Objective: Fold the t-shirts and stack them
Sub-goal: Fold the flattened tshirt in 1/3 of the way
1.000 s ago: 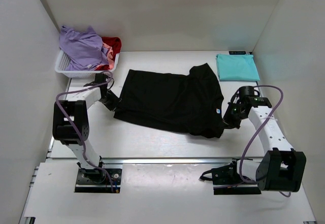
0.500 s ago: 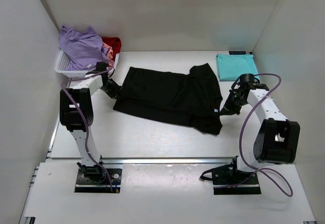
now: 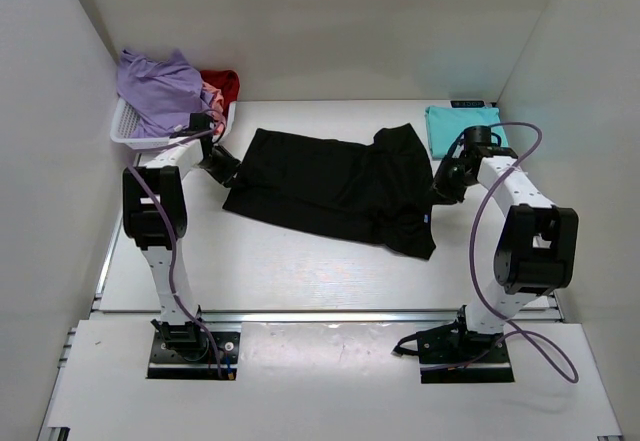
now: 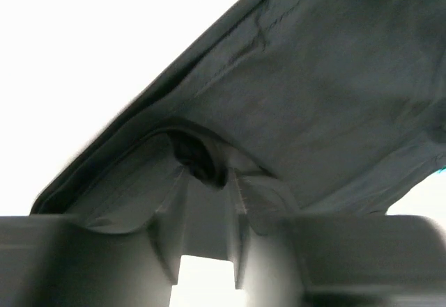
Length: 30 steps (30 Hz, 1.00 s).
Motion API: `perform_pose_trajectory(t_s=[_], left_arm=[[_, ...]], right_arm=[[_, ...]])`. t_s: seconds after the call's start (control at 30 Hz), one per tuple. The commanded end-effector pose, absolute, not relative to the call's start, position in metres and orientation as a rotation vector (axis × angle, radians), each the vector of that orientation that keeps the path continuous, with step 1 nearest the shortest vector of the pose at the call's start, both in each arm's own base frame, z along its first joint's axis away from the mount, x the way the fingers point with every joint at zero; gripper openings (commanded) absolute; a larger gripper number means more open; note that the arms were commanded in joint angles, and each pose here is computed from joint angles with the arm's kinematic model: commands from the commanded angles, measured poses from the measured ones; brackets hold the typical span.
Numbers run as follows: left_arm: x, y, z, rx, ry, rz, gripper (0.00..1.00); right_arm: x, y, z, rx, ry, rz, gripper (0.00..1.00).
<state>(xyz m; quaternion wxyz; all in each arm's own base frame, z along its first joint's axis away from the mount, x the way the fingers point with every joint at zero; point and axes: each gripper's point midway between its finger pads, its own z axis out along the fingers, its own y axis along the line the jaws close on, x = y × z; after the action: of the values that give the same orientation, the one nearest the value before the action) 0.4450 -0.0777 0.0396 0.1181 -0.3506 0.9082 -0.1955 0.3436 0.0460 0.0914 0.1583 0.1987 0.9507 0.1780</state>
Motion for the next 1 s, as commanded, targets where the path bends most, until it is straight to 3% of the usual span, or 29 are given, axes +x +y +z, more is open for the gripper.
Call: perform_pose_trajectory(t_s=[0.0, 0.07, 0.13, 0.23, 0.4, 0.6, 0.77, 0.97], left_arm=[[0.473, -0.063, 0.064, -1.001, 2.517, -0.628, 0.42], [0.48, -0.058, 0.075, -1.001, 2.462, -0.637, 0.5], [0.475, -0.06, 0.077, -0.997, 2.465, -0.648, 0.51], [0.467, -0.058, 0.077, -0.993, 2.469, -0.649, 0.51], [0.44, -0.072, 0.063, -0.953, 2.538, -0.646, 0.47], [0.428, -0.109, 0.042, -0.845, 2.629, -0.645, 0.47], [0.435, -0.114, 0.028, -0.764, 2.687, -0.497, 0.46], [0.387, -0.101, 0.006, -0.806, 2.82, -0.359, 0.41]], right_arm=[[0.394, 0.05, 0.127, 0.439, 2.511, 0.511, 0.25], [0.406, 0.053, 0.134, 0.399, 2.458, 0.499, 0.38], [0.415, 0.05, 0.143, 0.39, 2.412, 0.47, 0.46], [0.415, 0.049, 0.149, 0.367, 2.394, 0.41, 0.51], [0.387, 0.057, 0.131, 0.331, 2.468, 0.389, 0.42], [0.358, 0.083, 0.102, 0.247, 2.509, 0.431, 0.47], [0.37, 0.097, 0.075, 0.166, 2.541, 0.415, 0.46], [0.373, 0.115, 0.05, 0.17, 2.62, 0.458, 0.46]])
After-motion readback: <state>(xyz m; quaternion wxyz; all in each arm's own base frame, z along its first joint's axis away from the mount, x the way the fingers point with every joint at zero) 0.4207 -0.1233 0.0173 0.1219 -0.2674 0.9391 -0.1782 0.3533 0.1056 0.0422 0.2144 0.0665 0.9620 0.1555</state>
